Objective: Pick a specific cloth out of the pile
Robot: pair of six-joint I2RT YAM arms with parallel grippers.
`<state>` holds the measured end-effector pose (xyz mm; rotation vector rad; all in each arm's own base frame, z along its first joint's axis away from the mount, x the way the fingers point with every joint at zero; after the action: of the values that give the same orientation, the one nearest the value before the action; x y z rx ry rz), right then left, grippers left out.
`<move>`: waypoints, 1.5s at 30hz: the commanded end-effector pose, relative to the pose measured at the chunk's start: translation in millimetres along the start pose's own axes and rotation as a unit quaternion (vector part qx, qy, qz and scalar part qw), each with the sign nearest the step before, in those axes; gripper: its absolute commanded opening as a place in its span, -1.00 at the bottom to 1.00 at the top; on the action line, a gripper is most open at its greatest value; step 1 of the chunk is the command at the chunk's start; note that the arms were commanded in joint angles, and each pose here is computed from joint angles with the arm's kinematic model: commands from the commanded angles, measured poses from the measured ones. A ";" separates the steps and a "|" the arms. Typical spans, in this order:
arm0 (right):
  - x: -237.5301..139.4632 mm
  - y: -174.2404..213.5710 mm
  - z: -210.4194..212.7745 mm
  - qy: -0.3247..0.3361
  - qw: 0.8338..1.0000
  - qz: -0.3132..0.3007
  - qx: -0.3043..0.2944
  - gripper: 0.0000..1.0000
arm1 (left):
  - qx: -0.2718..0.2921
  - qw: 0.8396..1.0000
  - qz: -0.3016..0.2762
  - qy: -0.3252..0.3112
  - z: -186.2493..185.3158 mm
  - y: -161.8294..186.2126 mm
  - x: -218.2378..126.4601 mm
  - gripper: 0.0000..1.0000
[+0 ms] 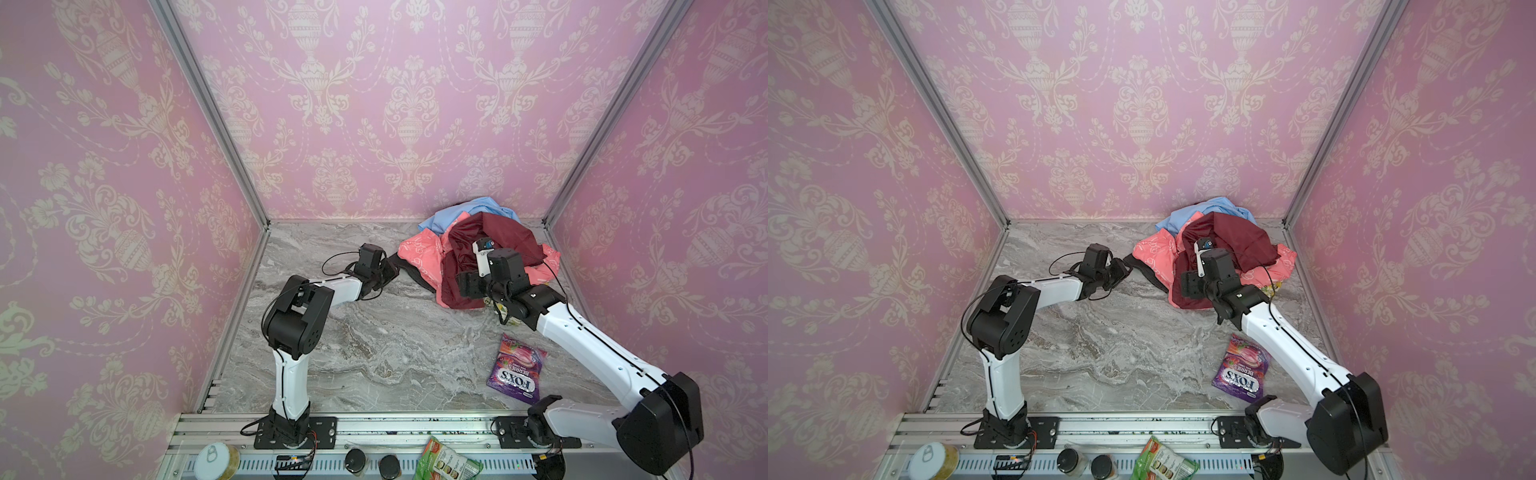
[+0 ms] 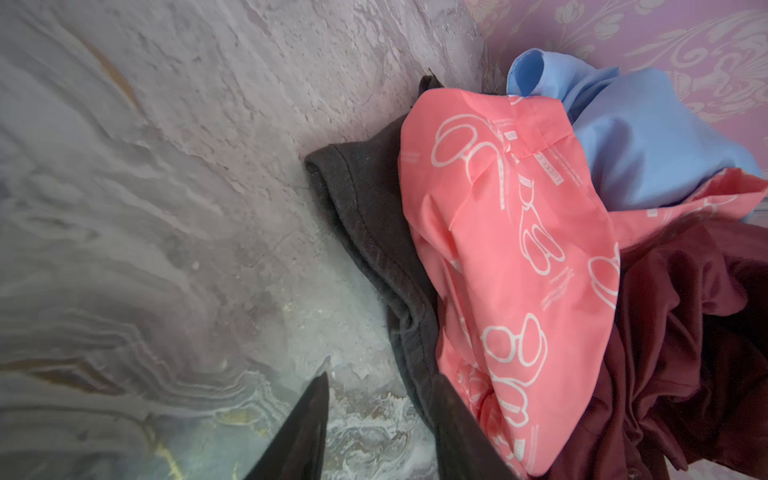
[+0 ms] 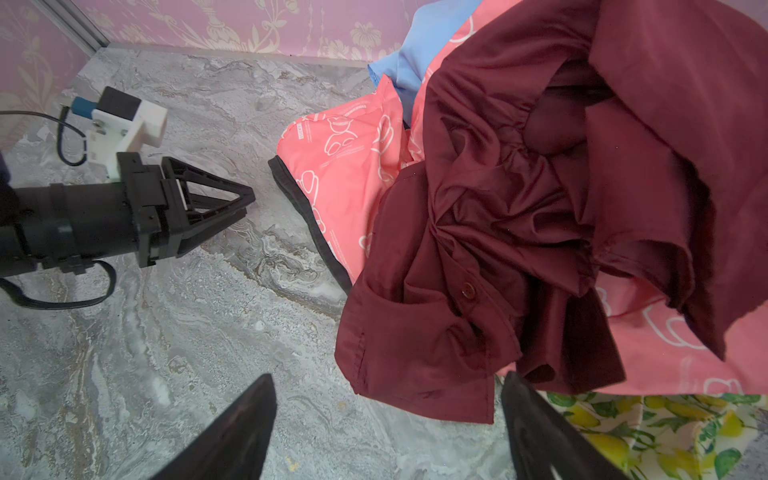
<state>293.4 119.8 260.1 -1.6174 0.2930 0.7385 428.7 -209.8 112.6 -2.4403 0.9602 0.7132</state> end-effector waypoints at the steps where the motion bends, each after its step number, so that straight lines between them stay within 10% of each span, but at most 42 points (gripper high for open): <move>1: -4.9 -10.9 5.3 -0.024 0.999 -0.016 -0.022 0.74 | -0.049 0.998 -0.009 0.029 -11.5 -3.6 12.4 -0.13; 16: -9.5 -26.2 10.5 -0.050 0.997 -0.052 -0.037 0.77 | -0.164 0.985 -0.043 0.039 0.1 -4.7 43.9 -0.30; 30: -14.4 -23.6 10.3 -0.052 0.996 -0.056 -0.040 0.79 | -0.157 0.986 -0.048 0.016 9.4 2.4 75.4 -0.37; 35: -20.7 -21.1 7.8 -0.042 0.997 -0.051 -0.045 0.79 | -0.149 0.987 -0.051 0.020 8.1 2.2 87.1 -1.00; 45: -24.8 -29.4 -0.8 -0.001 0.999 -0.036 -0.041 0.85 | -0.056 0.993 -0.073 0.079 -77.3 -17.2 49.1 -1.00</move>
<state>287.9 121.3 286.2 -1.6659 0.1871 0.7373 490.8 -257.3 87.7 -2.7172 0.8241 0.7229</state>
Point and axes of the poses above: each gripper's point midway between its finger pads, its own x axis out along the fingers, its own z axis along the line the jaws close on, y = z × x, the point moved 8 cm from there along -x, back along the fingers, and after that the axes turned 8 degrees about -x, right-handed, at the moved point
